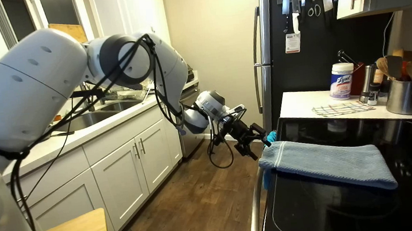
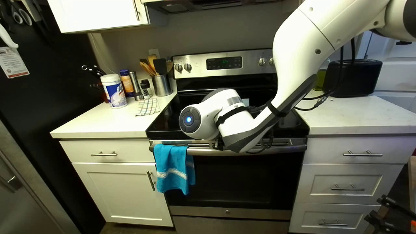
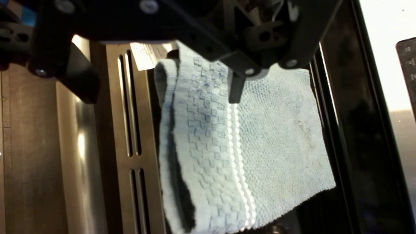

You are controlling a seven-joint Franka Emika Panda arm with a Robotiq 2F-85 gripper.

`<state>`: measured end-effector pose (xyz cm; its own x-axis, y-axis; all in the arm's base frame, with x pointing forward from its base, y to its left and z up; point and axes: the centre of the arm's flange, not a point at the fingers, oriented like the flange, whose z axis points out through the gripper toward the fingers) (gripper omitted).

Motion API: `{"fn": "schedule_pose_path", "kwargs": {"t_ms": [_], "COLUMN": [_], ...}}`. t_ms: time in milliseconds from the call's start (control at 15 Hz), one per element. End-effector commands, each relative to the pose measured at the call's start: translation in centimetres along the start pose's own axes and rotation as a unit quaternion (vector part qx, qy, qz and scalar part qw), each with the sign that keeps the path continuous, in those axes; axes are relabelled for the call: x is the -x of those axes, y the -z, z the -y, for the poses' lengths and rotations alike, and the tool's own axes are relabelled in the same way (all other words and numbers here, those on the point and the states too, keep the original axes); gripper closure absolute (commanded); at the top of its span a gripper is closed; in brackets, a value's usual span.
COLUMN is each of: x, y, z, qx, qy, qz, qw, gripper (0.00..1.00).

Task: Remove the light blue towel from the stove and hang it on the oven handle

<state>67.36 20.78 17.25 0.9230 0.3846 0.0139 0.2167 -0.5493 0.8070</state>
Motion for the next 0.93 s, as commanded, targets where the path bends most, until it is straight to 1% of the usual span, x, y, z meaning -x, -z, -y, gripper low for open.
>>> {"fn": "schedule_pose_path", "kwargs": {"t_ms": [0, 133, 400, 867], "x": [-0.6, -0.9, -1.8, -2.6], "y": [0.4, 0.4, -0.3, -2.2], "z": [0.3, 0.6, 0.7, -0.6], "qx": [0.045, 0.054, 0.059, 0.074], "qy": [-0.015, -0.019, -0.025, -0.041], "qz": [-0.005, -0.003, 0.006, 0.021], "qw": [0.9989, 0.9984, 0.9979, 0.9962], "gripper": [0.0, 0.0, 0.0, 0.0]}}
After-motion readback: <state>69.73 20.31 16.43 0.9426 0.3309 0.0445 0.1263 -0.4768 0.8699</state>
